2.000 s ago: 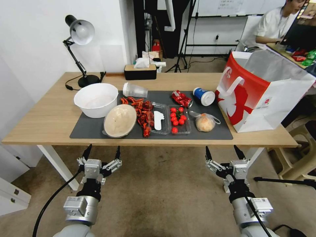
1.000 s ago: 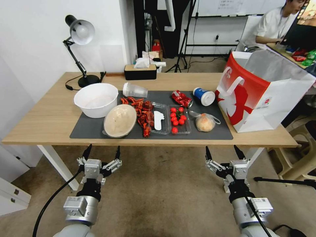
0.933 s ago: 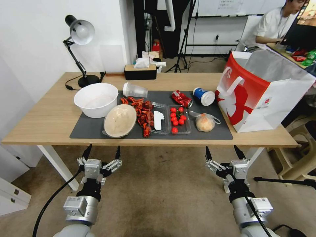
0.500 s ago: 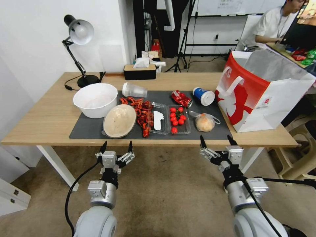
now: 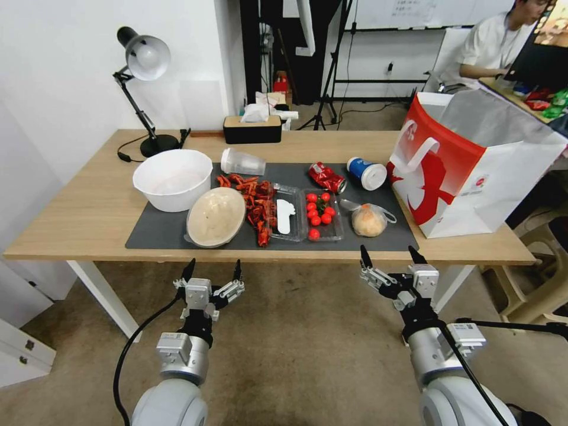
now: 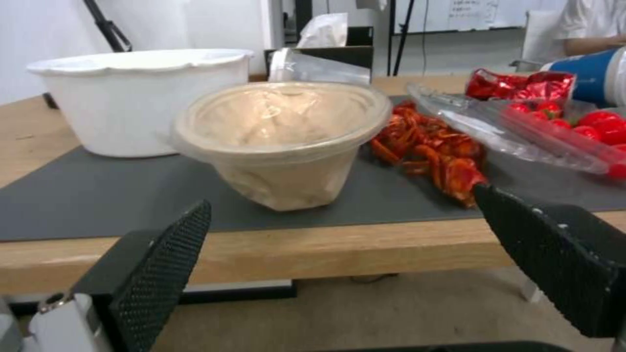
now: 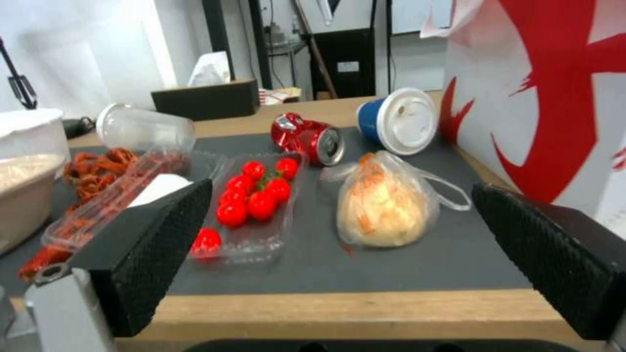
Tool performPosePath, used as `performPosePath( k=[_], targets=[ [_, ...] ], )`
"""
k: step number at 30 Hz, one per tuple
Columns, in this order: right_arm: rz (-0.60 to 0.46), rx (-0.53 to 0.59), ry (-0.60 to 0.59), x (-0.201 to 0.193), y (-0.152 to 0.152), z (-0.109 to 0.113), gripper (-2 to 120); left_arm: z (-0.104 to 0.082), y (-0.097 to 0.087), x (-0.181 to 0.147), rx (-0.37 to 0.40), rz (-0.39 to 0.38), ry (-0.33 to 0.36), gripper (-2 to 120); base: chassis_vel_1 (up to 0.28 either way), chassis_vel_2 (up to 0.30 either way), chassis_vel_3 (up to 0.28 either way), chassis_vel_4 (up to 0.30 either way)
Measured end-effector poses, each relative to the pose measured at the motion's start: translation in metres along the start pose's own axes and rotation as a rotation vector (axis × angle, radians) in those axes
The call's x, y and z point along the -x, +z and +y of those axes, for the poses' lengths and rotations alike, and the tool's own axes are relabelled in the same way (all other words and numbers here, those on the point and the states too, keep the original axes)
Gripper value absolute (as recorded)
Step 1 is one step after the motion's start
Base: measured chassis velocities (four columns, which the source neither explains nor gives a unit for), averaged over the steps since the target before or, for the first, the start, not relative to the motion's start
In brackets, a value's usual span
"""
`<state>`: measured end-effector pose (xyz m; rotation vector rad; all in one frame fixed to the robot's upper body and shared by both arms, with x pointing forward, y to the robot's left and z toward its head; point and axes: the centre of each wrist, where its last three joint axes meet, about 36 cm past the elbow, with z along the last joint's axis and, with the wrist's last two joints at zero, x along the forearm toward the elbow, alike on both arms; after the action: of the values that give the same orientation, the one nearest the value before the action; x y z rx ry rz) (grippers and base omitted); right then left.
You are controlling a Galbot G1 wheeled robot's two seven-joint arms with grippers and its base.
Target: Pick up the trash from the table and place it into the takeout bag.
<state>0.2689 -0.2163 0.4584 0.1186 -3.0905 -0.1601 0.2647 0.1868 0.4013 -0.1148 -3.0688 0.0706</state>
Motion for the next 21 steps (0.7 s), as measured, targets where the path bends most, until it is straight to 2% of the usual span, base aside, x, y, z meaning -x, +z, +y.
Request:
performPosePath(
  k=[7,16,21],
  targets=[
    [-0.018,-0.001,0.033,0.024,0.005,-0.012,100,-0.004,0.006,0.008,0.021,0.024,0.03,100,0.0,0.0,0.0,0.0],
    [-0.036,-0.033,-0.041,0.079,0.011,-0.03,100,0.001,0.008,0.004,0.028,0.039,0.004,100,0.0,0.0,0.0,0.0],
    [-0.027,-0.034,-0.043,0.106,0.016,-0.039,100,0.005,0.011,0.005,0.043,0.043,-0.011,100,0.0,0.0,0.0,0.0]
  ],
)
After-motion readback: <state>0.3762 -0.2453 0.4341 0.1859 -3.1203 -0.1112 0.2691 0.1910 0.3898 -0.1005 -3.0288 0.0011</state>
